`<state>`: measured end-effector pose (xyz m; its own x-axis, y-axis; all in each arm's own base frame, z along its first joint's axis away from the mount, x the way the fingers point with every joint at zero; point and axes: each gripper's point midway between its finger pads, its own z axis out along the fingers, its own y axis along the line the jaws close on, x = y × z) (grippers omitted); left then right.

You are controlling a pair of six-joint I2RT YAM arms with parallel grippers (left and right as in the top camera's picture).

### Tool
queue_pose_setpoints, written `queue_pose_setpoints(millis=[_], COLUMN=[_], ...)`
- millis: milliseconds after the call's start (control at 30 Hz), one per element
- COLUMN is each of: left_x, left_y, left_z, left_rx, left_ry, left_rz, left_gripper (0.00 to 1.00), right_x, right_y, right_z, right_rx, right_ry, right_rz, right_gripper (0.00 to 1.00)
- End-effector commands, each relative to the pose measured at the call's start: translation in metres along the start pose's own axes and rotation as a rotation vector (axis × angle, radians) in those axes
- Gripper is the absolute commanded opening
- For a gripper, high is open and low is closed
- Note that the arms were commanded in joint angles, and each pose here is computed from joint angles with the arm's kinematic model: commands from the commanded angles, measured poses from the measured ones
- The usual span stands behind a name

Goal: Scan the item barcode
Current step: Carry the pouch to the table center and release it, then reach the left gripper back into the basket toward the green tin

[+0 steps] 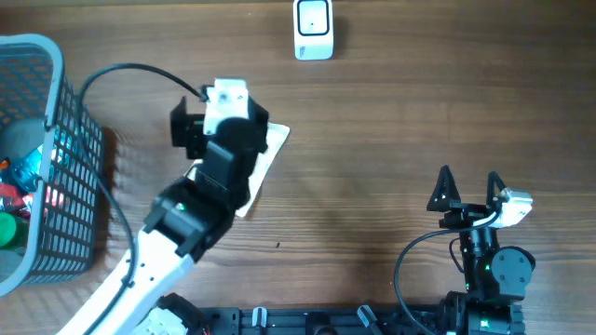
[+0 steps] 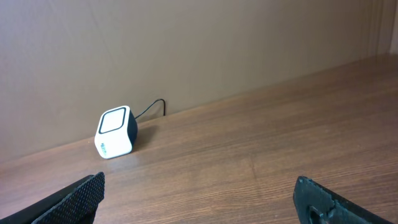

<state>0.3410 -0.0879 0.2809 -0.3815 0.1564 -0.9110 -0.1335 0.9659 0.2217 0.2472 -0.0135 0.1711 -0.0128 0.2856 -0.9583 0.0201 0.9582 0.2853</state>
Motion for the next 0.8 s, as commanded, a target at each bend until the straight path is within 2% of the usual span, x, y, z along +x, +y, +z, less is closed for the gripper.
queue_pose_setpoints(millis=[0,100,200,300,433,600,767], left_x=[-0.083,-0.112,-0.108,-0.064,-0.004,0.051,0.131], left_y=[0.086,0.157,0.226,0.273,0.333,0.365,0.380], left_z=[-0.026,-0.045,-0.060,-0.052,-0.052,-0.042,-0.014], left_rx=[-0.139,-0.222,-0.358,-0.448,-0.677,-0.809,-0.882], left_ry=[-0.089,-0.095,-0.083,0.040,0.149,0.297,0.586], left_rz=[-0.168,-0.266,-0.445,-0.576,-0.839,-0.953,-0.993], left_gripper=[1.00,1.00,1.00,1.00,1.00,1.00,1.00], right_x=[-0.002,-0.002,-0.002,-0.002,-0.002,-0.002,-0.002], right_y=[-0.001,-0.001,-0.001,-0.001,-0.001,-0.001,-0.001], right_z=[0.000,0.000,0.000,0.000,0.000,0.000,0.000], right_rx=[0.005,0.005,0.005,0.005,0.005,0.005,0.005], right_ry=[-0.009,-0.009,-0.009,-0.009,-0.009,-0.009,-0.009], right_rz=[0.003,0.003,0.003,0.003,0.003,0.003,0.003], right_gripper=[1.00,1.00,1.00,1.00,1.00,1.00,1.00])
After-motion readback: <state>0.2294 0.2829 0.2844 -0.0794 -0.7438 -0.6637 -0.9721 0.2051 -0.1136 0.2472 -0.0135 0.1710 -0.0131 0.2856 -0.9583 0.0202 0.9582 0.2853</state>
